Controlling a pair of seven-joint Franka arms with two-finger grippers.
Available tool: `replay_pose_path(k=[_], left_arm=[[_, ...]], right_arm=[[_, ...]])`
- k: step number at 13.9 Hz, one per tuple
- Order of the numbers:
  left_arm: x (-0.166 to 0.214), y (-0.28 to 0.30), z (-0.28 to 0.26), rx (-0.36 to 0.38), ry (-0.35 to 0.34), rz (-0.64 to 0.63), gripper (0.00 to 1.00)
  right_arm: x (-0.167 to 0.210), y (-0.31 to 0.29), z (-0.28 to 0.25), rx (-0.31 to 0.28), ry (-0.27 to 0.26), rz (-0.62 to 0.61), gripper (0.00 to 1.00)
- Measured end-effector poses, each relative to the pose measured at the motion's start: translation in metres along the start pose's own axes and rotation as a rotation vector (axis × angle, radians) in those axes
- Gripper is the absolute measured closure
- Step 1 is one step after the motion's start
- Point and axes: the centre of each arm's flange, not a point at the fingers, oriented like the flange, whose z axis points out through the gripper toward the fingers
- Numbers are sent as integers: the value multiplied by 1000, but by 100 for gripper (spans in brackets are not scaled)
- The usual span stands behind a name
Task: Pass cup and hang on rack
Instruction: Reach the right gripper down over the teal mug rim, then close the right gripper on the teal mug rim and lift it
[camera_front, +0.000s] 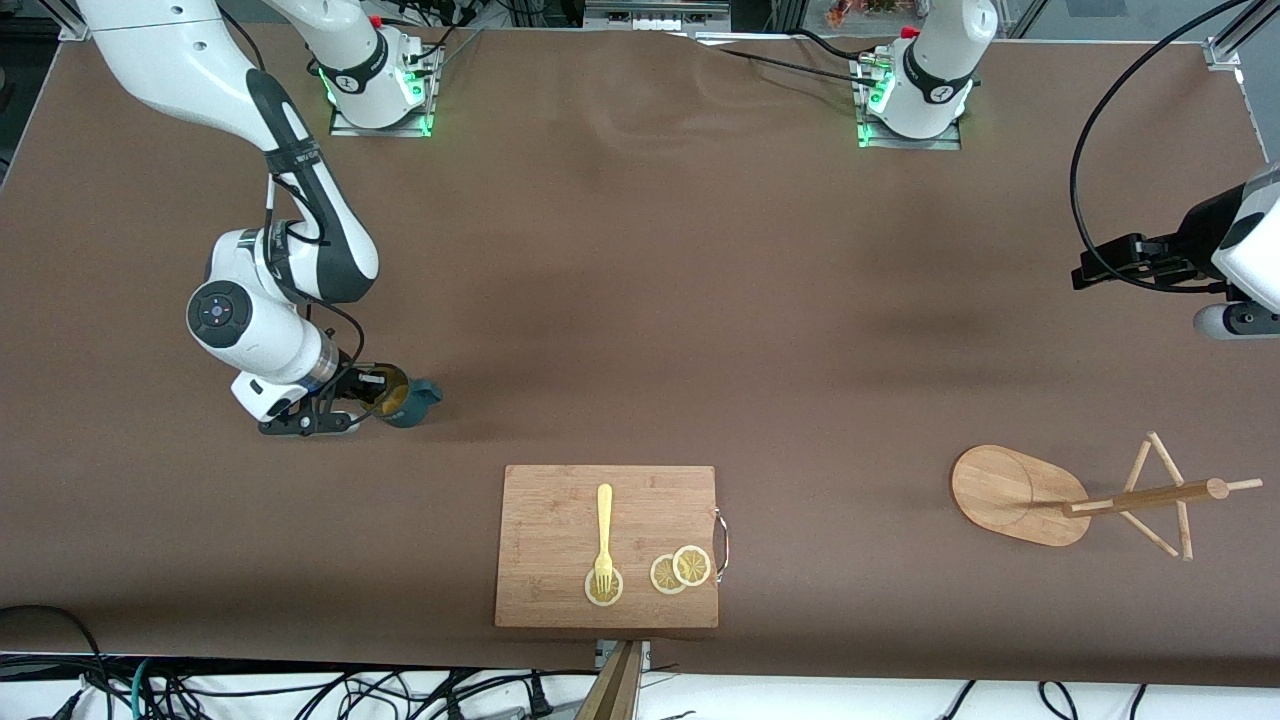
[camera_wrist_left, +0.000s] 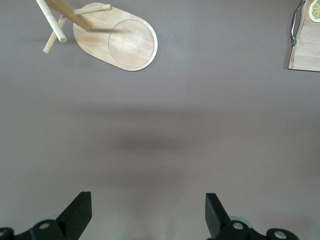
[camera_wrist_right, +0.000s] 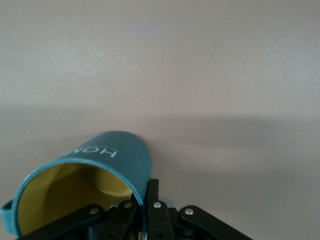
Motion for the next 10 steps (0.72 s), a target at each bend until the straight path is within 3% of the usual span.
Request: replay_pose_path(k=[4,7,10], left_arm=[[0,0,0,-2,0,0,0],[0,0,0,-2,0,0,0],[0,0,0,-2,0,0,0]], right_arm=[[15,-44,-37,8,-55,-44,96],[23,-111,-91,50,-87,-46,96],[9,-198,-120,74,-90,12,96]])
